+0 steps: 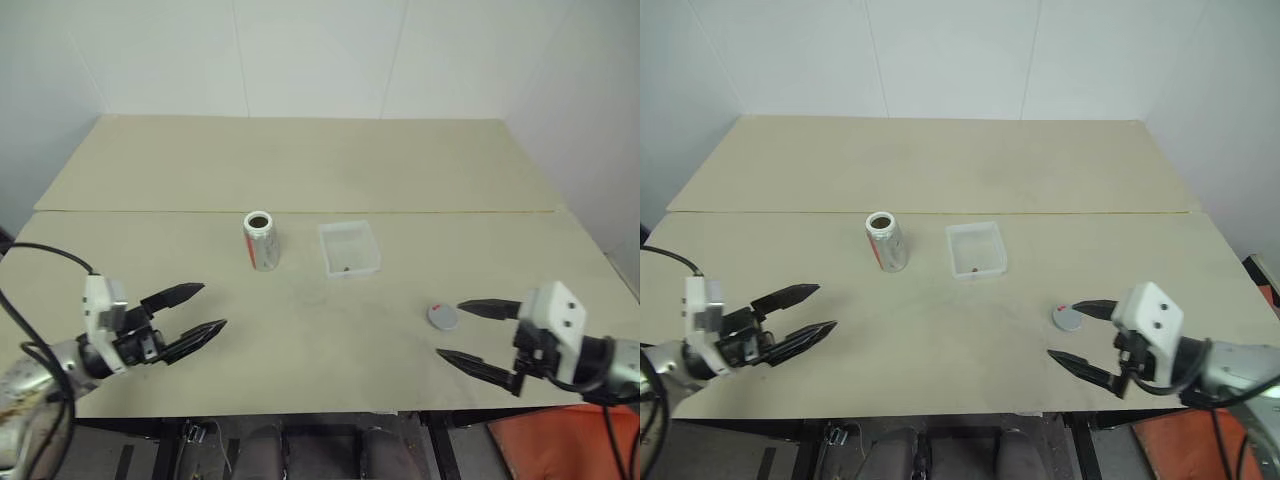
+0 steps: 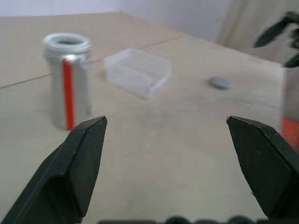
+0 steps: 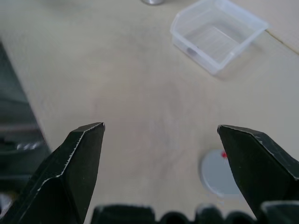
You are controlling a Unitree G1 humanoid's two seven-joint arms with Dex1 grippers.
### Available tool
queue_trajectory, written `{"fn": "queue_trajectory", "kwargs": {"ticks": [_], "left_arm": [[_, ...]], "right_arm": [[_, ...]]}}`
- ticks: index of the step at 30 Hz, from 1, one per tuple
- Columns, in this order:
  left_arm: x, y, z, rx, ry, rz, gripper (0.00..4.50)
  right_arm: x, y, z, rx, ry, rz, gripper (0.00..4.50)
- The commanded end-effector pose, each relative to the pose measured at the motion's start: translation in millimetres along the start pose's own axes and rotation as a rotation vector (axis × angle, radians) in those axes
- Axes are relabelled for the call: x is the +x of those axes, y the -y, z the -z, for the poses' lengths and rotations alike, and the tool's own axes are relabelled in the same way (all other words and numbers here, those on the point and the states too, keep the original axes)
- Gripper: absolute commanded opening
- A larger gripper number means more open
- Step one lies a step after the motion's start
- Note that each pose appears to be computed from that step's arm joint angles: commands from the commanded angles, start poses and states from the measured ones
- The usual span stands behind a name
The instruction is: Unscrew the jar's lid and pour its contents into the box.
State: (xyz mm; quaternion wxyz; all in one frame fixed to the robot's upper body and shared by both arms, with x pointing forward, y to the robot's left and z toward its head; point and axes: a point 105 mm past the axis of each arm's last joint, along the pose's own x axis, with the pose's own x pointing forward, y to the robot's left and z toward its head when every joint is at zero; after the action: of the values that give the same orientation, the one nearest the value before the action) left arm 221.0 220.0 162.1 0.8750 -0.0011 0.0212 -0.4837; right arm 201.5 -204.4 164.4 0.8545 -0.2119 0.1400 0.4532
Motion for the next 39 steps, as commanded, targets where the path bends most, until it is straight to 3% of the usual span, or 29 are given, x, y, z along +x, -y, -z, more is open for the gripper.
{"fn": "queue_trajectory", "kwargs": {"ticks": [1, 8, 21, 30, 37, 39], "left_arm": [[-0.1, 8.2, -13.7, 0.021, 0.005, 0.075, 4.43], [4.8, 20.1, -6.5, -0.006, -0.028, 0.133, 4.43], [-4.8, 19.3, 6.1, -0.041, -0.151, 0.221, 4.43], [-12.8, 2.6, 14.0, -0.055, -0.204, 0.166, 4.43], [-23.6, 4.4, 18.8, -0.038, -0.238, 0.123, 4.43], [-26.0, 8.0, 22.4, -0.044, -0.246, 0.099, 4.43]], "right_arm": [[-16.9, 5.4, -3.4, -0.061, -0.031, 0.006, 4.50], [-33.1, 9.0, 2.7, -0.043, -0.079, 0.047, 4.50], [-28.4, -3.9, 11.4, -0.021, -0.098, 0.027, 4.50], [-5.0, -11.6, 10.4, 0.026, 0.025, 0.065, 4.50], [19.5, -24.7, 17.5, 0.053, 0.055, 0.016, 4.50], [21.7, -21.9, 8.5, 0.051, 0.096, 0.020, 4.50]]}}
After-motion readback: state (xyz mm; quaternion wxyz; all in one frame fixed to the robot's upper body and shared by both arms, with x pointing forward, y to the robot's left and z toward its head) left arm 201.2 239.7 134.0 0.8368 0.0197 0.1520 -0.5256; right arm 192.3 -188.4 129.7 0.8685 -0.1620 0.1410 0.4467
